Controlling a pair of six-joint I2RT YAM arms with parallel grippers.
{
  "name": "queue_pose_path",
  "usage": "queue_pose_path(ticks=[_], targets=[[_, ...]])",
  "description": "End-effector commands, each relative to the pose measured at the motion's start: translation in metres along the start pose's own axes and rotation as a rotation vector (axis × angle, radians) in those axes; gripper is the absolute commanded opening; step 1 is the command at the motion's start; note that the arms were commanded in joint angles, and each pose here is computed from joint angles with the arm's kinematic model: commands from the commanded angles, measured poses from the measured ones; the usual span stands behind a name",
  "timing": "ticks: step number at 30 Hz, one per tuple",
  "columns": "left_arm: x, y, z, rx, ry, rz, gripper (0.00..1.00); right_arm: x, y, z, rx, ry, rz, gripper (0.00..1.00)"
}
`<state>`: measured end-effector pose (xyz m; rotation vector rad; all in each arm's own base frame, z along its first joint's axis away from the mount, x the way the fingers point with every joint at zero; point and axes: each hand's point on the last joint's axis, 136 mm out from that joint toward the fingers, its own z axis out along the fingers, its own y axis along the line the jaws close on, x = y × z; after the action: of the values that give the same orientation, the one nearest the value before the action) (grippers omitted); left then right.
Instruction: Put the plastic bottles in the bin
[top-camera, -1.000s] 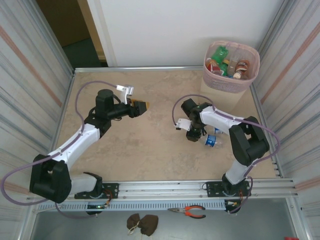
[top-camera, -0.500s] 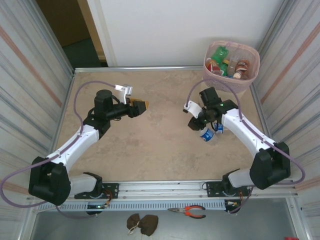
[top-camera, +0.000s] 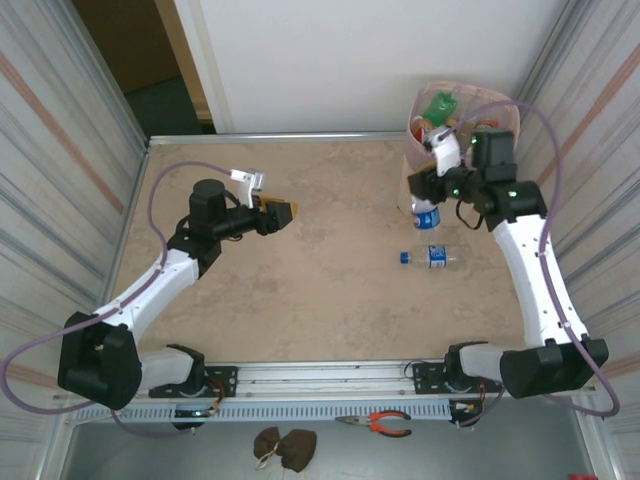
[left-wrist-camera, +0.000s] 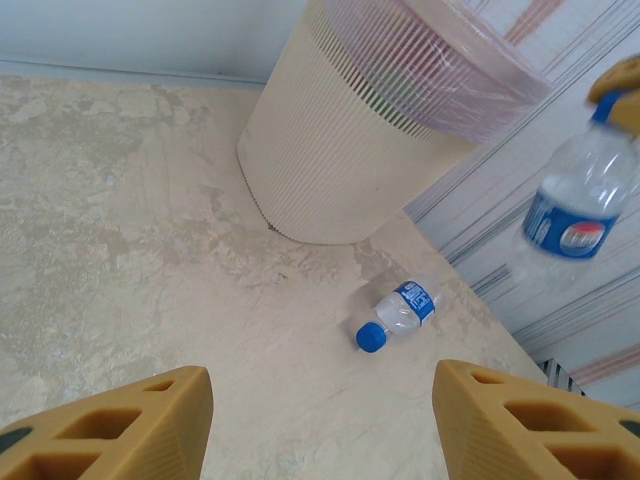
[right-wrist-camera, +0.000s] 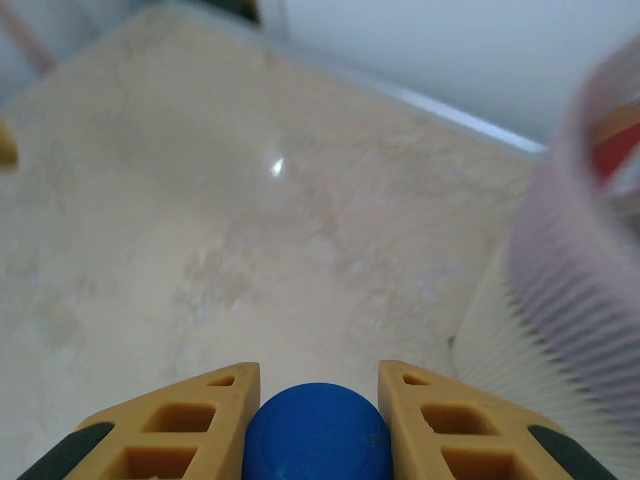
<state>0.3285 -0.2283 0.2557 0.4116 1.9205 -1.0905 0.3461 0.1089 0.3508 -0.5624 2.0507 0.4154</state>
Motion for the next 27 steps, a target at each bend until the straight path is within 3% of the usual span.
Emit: queue_pose_path(ticks=[1,8,15,19,27], targets=[[-0.012,0.001,0.001,0.011,-0.035,0.013,0.6,-0.036,-0.017,-0.02,0.023,-0.097,0.167,0.16],[-0.021,-0.004,0.001,0.02,-0.044,0.03,0.6,-0.1,-0.073,-0.063,0.163,-0.311,0.313,0.11],[-0.027,-0.008,0.001,0.029,-0.041,0.053,0.6,-0.131,-0.144,-0.092,0.335,-0.422,0.412,0.09],[-0.028,-0.008,0.001,0.031,-0.043,0.055,0.6,-0.132,-0.18,-0.091,0.402,-0.414,0.441,0.09],[-0.027,-0.006,0.0,0.026,-0.044,0.058,0.6,-0.097,-0.236,-0.056,0.509,-0.247,0.49,0.08]])
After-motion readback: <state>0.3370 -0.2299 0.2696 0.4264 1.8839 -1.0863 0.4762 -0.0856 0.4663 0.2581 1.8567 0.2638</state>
